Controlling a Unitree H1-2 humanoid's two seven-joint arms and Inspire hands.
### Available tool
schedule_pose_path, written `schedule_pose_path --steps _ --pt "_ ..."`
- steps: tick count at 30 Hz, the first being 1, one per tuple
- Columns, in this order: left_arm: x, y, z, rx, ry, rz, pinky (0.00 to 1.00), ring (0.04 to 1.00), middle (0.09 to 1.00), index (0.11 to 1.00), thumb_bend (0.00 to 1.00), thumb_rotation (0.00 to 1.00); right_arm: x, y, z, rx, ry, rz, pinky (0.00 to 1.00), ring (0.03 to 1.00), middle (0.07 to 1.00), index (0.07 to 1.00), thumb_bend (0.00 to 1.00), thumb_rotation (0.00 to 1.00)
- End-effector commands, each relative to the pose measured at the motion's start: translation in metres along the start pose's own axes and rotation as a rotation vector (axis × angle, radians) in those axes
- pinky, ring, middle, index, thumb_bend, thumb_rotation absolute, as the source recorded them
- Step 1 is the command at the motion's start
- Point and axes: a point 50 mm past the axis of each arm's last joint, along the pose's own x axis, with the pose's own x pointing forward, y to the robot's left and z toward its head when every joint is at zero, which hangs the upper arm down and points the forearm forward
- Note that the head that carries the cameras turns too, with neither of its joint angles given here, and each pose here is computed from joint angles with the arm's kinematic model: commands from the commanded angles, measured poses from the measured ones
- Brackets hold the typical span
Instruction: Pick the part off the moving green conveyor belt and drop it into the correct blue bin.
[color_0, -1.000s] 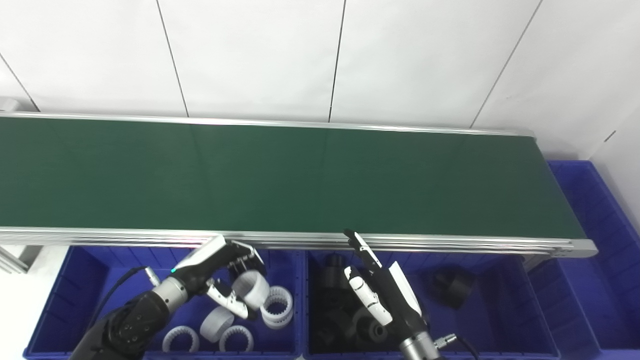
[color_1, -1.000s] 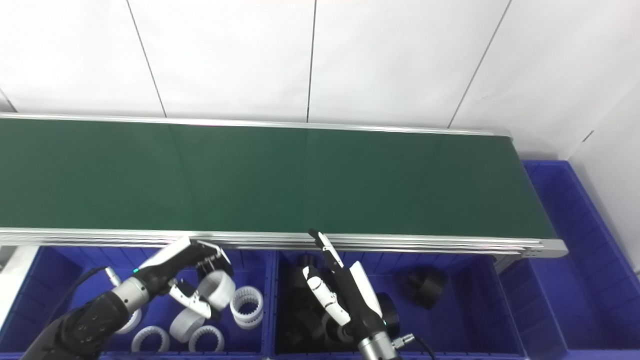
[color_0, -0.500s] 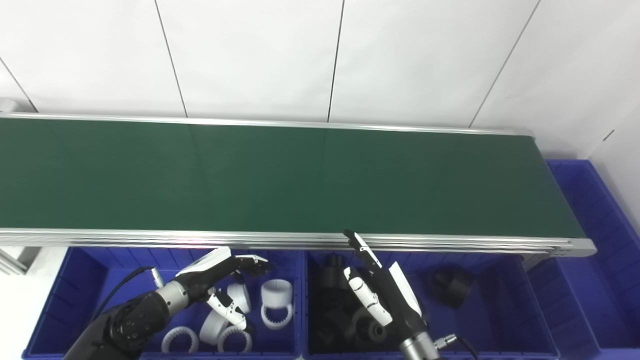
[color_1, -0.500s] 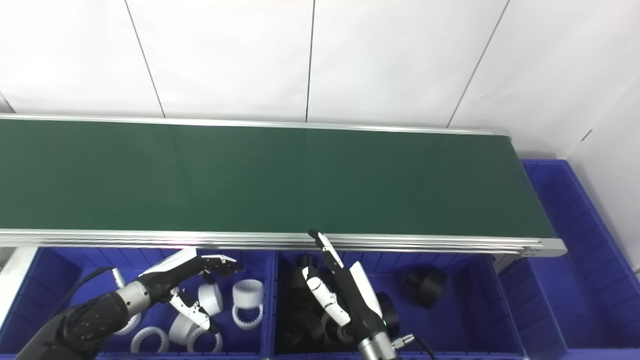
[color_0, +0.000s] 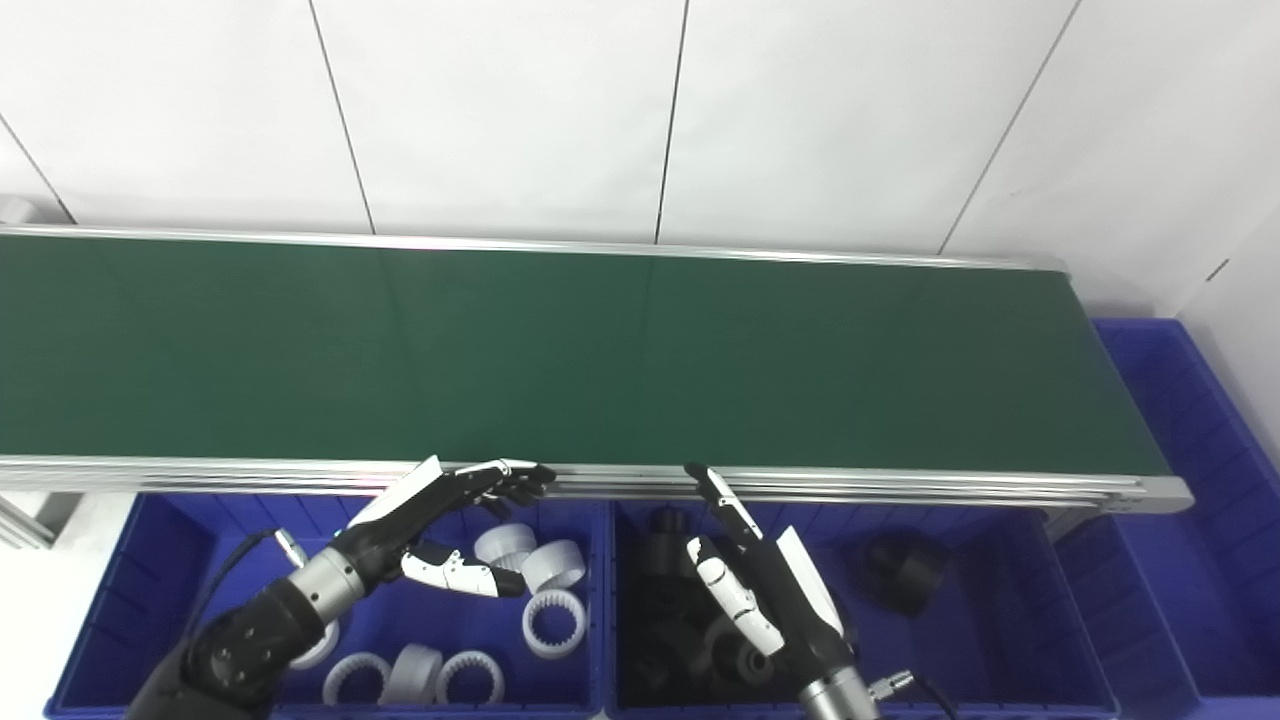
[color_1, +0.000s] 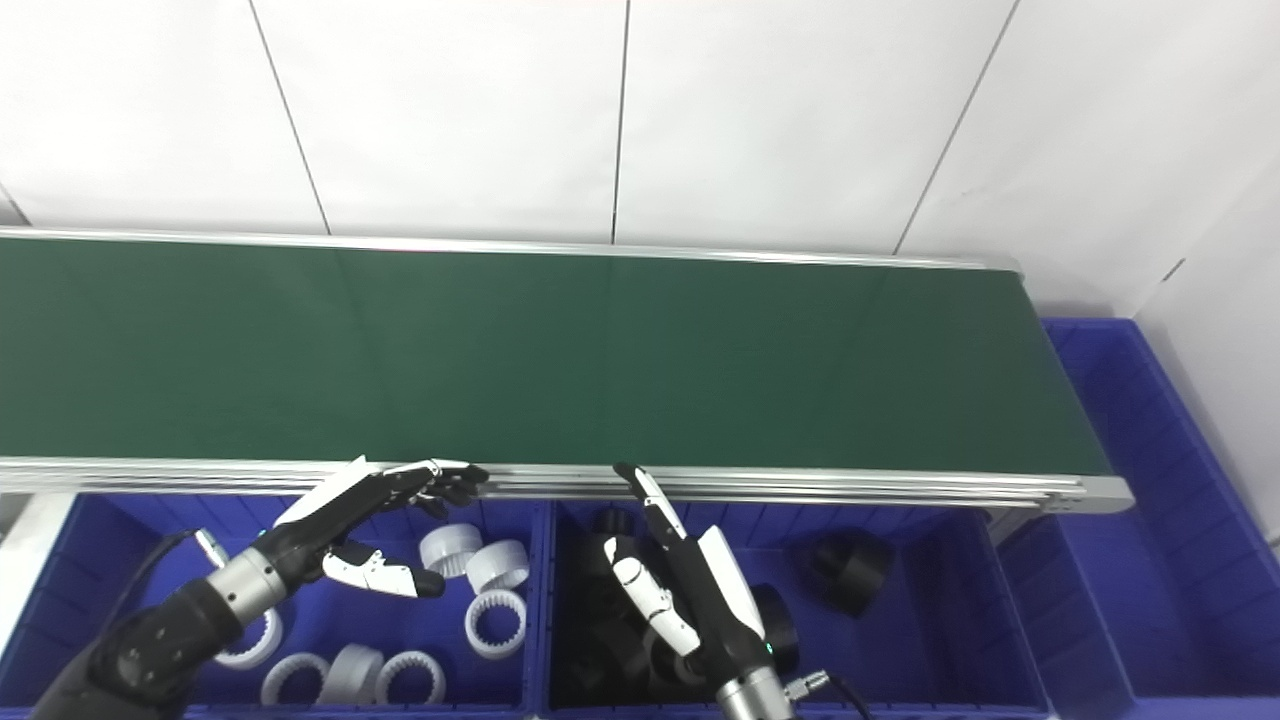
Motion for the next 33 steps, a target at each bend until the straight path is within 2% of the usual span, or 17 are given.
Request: schedule_pose_path --steps 1,5,11,15,24,33 --pt "0.001 0.004 0.013 -0.024 -0.091 0.046 0.75 0.824 0.861 0.859 0.65 0.64 0.004 0.000 0.007 0.010 -0.039 -0.004 0.94 0.966 0.986 0.964 0.35 0.97" --pt "-0.003 -0.001 0.017 -0.073 -0.119 0.058 0.81 0.900 0.939 0.914 0.63 0.69 0.004 0.002 0.005 0.014 -0.046 0.004 0.95 0.968 0.989 0.966 0.35 0.97" --pt "-0.007 -0.004 0.024 -0.099 -0.154 0.049 0.86 0.936 0.976 0.959 0.60 0.73 0.005 0.003 0.006 0.017 -0.055 0.010 0.96 0.973 0.992 0.971 0.35 0.98" --pt "-0.008 -0.005 0.026 -0.100 -0.161 0.037 0.90 0.963 0.997 0.982 0.54 0.71 0.004 0.004 0.005 0.030 -0.058 0.013 0.97 0.974 0.990 0.970 0.35 0.98" --pt "-0.011 -0.006 0.025 -0.108 -0.148 0.039 0.92 0.976 1.000 0.992 0.43 0.73 0.004 0.005 0.003 0.008 -0.055 0.012 0.95 0.967 0.990 0.967 0.34 0.98" --pt "-0.018 -0.008 0.024 -0.123 -0.140 0.040 0.93 0.979 1.000 0.987 0.40 0.73 0.003 0.004 0.004 0.016 -0.058 0.016 0.96 0.974 0.994 0.975 0.34 0.99"
